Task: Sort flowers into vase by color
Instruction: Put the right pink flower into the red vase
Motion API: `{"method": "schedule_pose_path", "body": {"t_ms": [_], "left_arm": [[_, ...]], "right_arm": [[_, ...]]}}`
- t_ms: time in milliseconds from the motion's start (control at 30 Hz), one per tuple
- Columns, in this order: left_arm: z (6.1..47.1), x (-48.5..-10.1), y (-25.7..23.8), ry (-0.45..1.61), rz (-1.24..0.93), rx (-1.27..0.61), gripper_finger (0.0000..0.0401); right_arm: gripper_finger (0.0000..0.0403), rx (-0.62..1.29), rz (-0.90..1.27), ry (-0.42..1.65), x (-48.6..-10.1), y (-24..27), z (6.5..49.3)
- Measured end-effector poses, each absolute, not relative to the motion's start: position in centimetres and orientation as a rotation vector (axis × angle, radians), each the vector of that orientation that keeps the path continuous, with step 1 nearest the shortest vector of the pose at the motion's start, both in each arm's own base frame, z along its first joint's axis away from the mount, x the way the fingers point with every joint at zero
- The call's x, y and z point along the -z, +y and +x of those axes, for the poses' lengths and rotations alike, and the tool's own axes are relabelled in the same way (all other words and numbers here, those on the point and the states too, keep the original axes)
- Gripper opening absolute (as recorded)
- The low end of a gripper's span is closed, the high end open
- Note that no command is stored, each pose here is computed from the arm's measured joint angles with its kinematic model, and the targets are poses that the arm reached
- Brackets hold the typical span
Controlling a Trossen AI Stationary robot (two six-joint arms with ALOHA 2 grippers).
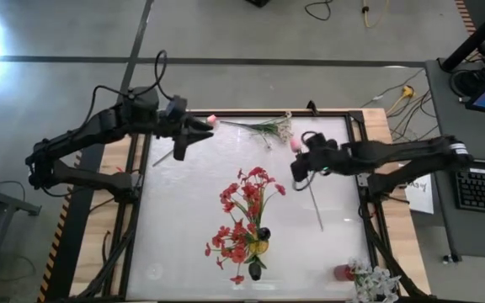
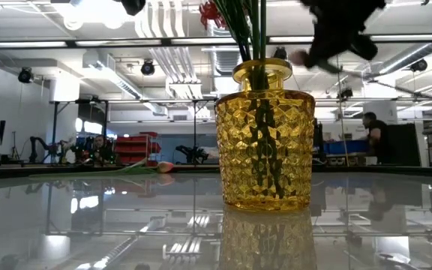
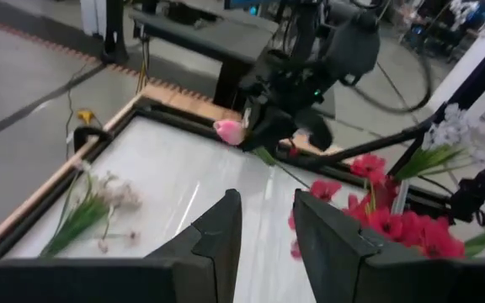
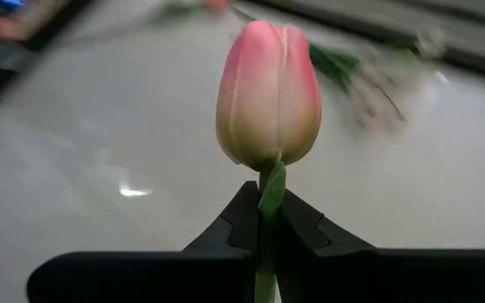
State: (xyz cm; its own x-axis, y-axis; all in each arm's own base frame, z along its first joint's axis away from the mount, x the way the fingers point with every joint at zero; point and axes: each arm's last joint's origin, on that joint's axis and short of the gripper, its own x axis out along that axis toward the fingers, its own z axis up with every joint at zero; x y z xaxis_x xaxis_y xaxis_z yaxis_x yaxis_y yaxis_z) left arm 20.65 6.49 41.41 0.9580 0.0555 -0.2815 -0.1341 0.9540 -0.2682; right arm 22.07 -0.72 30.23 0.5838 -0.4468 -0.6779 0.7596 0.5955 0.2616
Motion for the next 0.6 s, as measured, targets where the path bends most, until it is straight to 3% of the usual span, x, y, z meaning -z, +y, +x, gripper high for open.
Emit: {"method": "schedule_pose_path", "body": {"t_ms": [200,600], "left_arm": [[22.0,-41.7,7.0,0.204,-0.267,-0.092,0.0099],[24.4,-40.8,7.6,0.195,-0.393,-0.039,0.0099]], "right_arm": [[0.0013,0.461,0.459,0.438,-34.0,-0.1,20.2],[0.0013,-0.056,0.277,0.217,-37.0,1.1,17.3]]}}
